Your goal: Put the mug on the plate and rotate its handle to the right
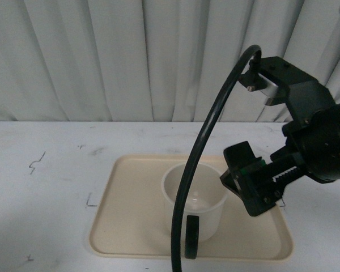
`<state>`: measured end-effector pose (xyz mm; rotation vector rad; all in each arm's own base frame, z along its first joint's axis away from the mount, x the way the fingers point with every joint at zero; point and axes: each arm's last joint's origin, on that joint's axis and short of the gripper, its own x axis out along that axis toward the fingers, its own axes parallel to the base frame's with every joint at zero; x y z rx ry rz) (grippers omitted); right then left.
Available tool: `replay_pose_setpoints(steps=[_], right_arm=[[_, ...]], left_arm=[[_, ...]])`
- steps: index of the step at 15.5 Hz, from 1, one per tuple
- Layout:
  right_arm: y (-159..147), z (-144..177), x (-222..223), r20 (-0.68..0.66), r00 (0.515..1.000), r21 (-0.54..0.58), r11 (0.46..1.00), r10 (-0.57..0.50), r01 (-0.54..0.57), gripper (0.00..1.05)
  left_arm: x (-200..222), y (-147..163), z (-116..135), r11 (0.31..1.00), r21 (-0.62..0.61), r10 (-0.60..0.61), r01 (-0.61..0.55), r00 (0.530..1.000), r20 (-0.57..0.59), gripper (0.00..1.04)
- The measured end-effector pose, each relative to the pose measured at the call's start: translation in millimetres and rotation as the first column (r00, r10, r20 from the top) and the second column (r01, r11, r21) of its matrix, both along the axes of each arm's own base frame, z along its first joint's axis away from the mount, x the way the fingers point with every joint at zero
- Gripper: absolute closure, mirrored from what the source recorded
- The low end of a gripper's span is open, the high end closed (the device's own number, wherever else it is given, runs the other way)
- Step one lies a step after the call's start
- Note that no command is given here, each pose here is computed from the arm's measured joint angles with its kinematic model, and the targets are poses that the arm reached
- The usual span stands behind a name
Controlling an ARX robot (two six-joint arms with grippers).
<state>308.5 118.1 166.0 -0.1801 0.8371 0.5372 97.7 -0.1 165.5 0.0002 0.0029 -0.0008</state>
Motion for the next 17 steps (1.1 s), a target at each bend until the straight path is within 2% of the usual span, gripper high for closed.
replay_pose_setpoints(steps=[4,5,6,7,8,13,15,17], right_arm=[[7,-9,15,-0.061,0.996,0.014,0.997,-0.069,0.07,0.06],[18,-30,27,-0.188,0.967,0.042,0.982,-0.174,0.185,0.06],[33,-45,34,-0.252,0.937,0.066,0.962,-0.241,0.265,0.06],[46,-59,39,-0.307,0.909,0.061,0.947,-0.283,0.315,0.16],[53,-60,40,-0.334,0.891,0.045,0.939,-0.307,0.341,0.47],[56,-51,44,-0.348,0.89,0.005,0.949,-0.294,0.315,1.0],[48,-44,48,-0.323,0.908,-0.04,0.962,-0.268,0.27,1.02],[40,-26,57,-0.269,0.942,-0.082,0.98,-0.199,0.183,1.02]], left_arm=[[0,0,0,1.0,0.0,0.0,0.0,1.0,0.0,0.07],[0,0,0,1.0,0.0,0.0,0.0,1.0,0.0,0.07],[0,0,0,1.0,0.0,0.0,0.0,1.0,0.0,0.07],[0,0,0,1.0,0.0,0.0,0.0,1.0,0.0,0.07],[0,0,0,1.0,0.0,0.0,0.0,1.0,0.0,0.07],[0,0,0,1.0,0.0,0.0,0.0,1.0,0.0,0.07],[0,0,0,1.0,0.0,0.0,0.0,1.0,0.0,0.07],[0,0,0,1.0,0.0,0.0,0.0,1.0,0.0,0.07]])
